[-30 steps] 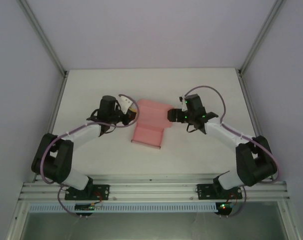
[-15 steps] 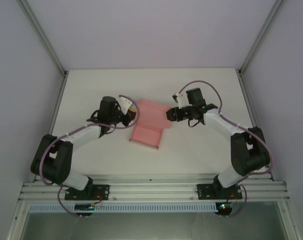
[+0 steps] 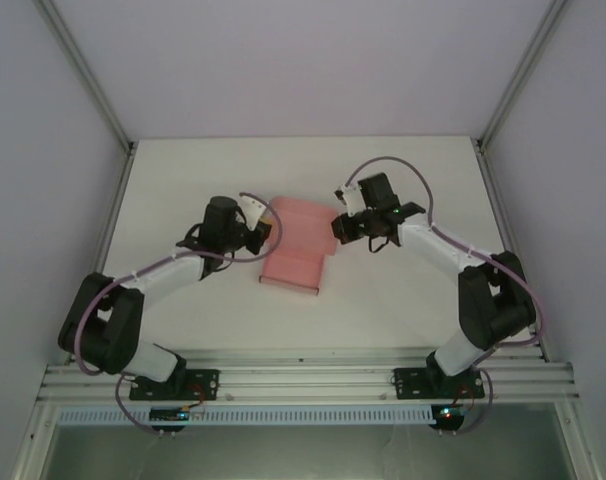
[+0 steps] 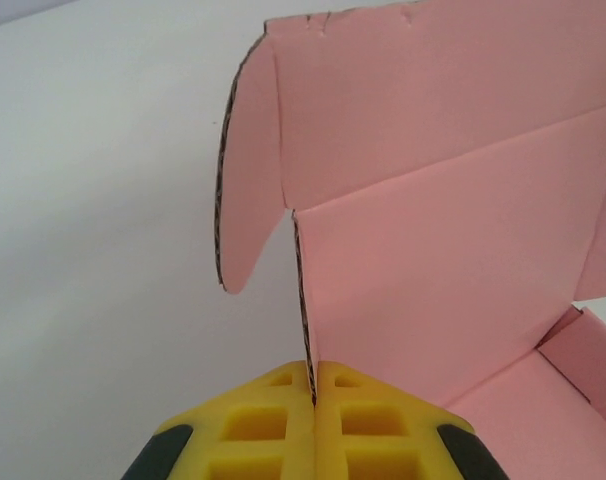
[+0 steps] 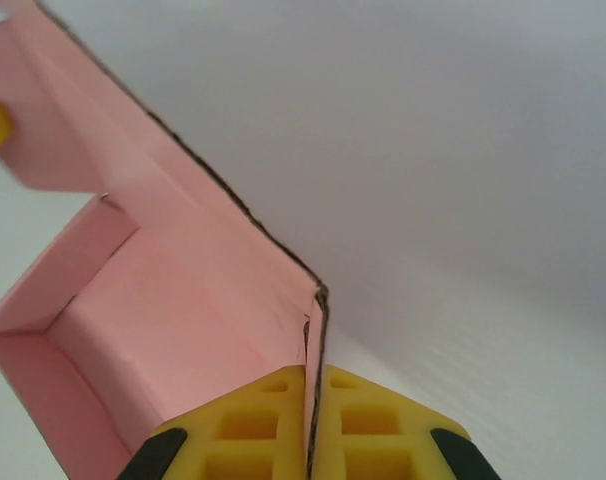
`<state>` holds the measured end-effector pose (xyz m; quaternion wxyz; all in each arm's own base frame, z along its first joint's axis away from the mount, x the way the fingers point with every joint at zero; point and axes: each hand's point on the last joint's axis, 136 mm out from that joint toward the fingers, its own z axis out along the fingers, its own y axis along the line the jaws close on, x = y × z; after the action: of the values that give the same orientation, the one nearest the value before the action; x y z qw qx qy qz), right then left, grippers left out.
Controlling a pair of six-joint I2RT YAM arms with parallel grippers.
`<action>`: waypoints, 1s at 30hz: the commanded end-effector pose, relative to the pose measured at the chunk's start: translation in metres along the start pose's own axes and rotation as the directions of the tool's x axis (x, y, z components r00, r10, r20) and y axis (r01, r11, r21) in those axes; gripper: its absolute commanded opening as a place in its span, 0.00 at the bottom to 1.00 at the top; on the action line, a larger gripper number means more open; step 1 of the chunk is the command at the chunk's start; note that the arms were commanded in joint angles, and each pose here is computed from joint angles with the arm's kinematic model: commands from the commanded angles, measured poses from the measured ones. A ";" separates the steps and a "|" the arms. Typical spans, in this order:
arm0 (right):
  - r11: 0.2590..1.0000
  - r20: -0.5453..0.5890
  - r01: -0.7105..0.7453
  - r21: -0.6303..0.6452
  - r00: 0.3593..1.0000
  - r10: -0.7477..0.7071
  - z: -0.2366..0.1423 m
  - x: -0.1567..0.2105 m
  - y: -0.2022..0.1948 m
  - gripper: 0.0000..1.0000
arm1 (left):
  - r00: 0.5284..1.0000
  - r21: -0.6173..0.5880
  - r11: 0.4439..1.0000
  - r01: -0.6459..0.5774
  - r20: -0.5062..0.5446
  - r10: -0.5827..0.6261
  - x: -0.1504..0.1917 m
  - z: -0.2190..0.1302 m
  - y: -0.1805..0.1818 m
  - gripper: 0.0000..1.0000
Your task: Assemble paper box
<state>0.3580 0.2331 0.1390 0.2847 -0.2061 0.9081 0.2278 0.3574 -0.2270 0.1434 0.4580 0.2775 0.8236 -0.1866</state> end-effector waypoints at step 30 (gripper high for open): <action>0.920 0.469 -0.181 0.346 0.883 -0.002 -0.003 -0.023 0.021 0.00 | 0.987 0.018 0.998 0.052 0.153 -0.054 -0.005 0.020 -0.069 0.09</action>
<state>0.3741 0.2313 0.1438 0.4848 -0.0334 0.8709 0.0729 0.3575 -0.2535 0.1223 0.5159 0.2022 0.8233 -0.1227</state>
